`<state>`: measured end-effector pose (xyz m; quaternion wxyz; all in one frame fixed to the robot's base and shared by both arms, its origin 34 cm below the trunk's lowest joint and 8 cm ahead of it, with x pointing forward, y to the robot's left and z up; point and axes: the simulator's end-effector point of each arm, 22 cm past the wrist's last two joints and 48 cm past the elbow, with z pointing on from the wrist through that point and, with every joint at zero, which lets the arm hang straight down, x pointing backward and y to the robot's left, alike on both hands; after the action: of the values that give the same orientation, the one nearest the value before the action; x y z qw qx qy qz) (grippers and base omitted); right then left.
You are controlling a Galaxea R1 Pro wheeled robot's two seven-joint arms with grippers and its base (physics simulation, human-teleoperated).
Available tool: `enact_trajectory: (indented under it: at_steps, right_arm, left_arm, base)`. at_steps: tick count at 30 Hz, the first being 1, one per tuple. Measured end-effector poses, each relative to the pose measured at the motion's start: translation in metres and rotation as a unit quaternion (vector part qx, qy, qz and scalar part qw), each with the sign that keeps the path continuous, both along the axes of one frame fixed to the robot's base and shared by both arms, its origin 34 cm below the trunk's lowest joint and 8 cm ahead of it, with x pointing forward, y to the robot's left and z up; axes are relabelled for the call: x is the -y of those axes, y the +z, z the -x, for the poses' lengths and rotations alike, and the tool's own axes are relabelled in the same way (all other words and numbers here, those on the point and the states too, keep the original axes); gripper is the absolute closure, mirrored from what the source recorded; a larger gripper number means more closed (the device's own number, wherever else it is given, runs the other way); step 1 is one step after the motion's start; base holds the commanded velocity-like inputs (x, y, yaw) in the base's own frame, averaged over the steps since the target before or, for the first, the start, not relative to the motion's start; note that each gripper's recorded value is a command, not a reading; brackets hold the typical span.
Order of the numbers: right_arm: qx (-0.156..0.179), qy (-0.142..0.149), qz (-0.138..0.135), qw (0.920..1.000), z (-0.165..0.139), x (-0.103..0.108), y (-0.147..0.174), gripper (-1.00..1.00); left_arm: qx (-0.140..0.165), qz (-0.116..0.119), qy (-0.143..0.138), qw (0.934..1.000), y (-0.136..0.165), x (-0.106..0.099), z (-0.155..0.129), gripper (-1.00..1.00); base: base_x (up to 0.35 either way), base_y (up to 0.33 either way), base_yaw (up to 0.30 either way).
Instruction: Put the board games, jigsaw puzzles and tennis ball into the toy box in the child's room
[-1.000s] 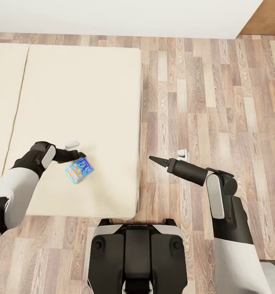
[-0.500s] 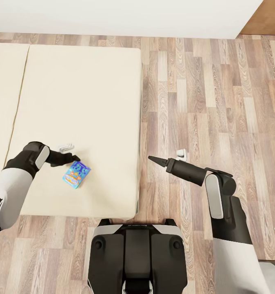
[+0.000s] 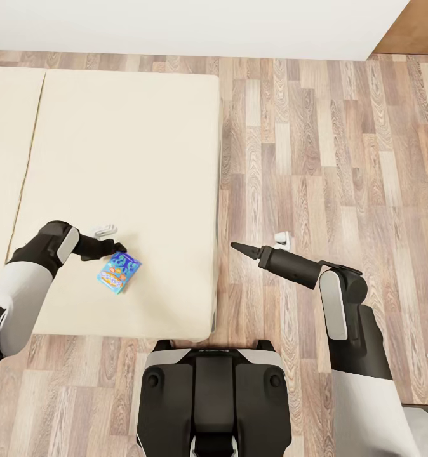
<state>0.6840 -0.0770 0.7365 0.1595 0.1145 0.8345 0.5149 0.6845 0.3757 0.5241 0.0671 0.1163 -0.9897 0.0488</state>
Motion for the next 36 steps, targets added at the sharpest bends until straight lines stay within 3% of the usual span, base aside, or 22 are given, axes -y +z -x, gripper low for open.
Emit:
enact_trajectory:
  at_steps: [14,22,36]
  right_arm:
    - [0.0,0.0,0.001,1.0,0.0,0.0,0.0,-1.0]
    - [0.0,0.0,0.001,1.0,0.0,0.001,0.0,-1.0]
    - [0.0,0.0,0.001,1.0,0.0,0.001,0.0,-1.0]
  left_arm:
    - [0.003,0.008,0.002,1.0,0.0,0.004,-0.001,-1.0]
    - [0.012,0.048,0.006,0.9987,0.002,0.022,-0.005,-1.0]
    - [0.007,0.054,-0.028,0.9981,0.0,0.03,0.0,-1.0]
  base:
    - [0.0,0.0,0.0]
    - [0.0,0.0,0.0]
    - [0.0,0.0,0.0]
